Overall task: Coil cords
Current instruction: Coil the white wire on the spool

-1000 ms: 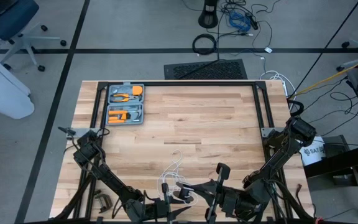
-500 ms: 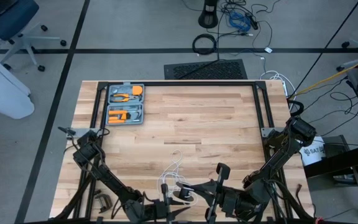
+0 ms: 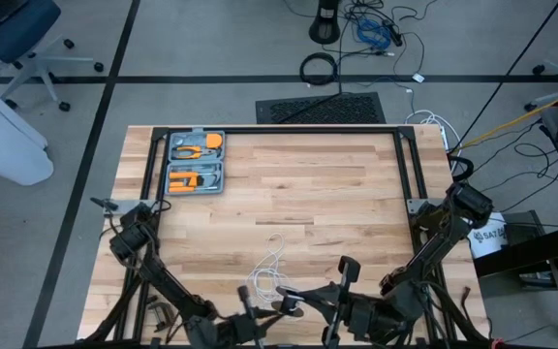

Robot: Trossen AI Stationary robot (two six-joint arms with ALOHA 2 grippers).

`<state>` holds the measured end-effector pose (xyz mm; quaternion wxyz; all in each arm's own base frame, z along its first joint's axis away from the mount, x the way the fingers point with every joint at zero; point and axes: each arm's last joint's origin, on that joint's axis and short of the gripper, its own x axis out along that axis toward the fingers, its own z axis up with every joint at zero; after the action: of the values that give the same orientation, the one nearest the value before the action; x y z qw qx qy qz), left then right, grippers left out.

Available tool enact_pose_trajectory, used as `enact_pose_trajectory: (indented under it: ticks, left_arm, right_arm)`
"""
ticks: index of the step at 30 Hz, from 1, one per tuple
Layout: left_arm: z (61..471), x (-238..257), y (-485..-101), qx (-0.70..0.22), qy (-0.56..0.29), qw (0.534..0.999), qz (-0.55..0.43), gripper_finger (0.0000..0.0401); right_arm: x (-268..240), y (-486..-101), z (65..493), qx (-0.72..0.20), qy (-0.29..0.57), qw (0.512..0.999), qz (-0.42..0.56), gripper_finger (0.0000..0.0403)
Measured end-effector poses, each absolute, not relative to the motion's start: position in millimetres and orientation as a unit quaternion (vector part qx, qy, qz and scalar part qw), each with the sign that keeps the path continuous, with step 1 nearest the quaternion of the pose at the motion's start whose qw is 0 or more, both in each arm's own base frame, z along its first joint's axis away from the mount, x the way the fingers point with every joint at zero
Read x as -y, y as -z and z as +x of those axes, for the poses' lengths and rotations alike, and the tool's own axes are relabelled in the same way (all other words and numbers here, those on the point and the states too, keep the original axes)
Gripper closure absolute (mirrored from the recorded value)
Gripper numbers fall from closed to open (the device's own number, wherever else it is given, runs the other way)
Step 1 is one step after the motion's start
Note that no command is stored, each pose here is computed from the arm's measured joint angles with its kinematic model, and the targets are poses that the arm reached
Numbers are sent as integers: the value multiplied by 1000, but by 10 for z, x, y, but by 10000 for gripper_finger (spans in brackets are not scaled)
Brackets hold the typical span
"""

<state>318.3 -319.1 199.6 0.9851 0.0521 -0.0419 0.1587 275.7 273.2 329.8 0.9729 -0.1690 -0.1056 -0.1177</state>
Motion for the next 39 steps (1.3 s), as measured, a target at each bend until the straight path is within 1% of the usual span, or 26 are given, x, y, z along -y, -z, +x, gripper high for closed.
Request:
enact_pose_trajectory:
  ticks: [7,11,14,22,29,34,39]
  left_arm:
    - [2920,3191,-2375,-8,-267,956,119,398]
    - [2742,3207,-2558,-44,-307,940,140,399]
    - [2626,3233,-2689,-48,-298,941,153,399]
    - [2351,3195,-3101,-34,-276,953,117,399]
    - [2244,3018,-3443,-19,-273,959,77,399]
    - [2229,2906,-3597,-10,-269,960,77,399]
    - [2247,2898,-3655,23,-241,968,70,400]
  right_arm:
    - [-2777,-3303,2708,109,110,974,-165,403]
    - [-2777,-3302,2709,109,110,974,-166,403]
    - [-2781,-3283,2718,101,108,973,-177,403]
    - [-2789,-3259,2725,93,105,972,-187,403]
    - [-2783,-3208,2760,74,103,970,-208,403]
    - [-2697,-3171,2831,43,146,966,-208,403]
    - [-2611,-3140,2901,19,185,961,-205,403]
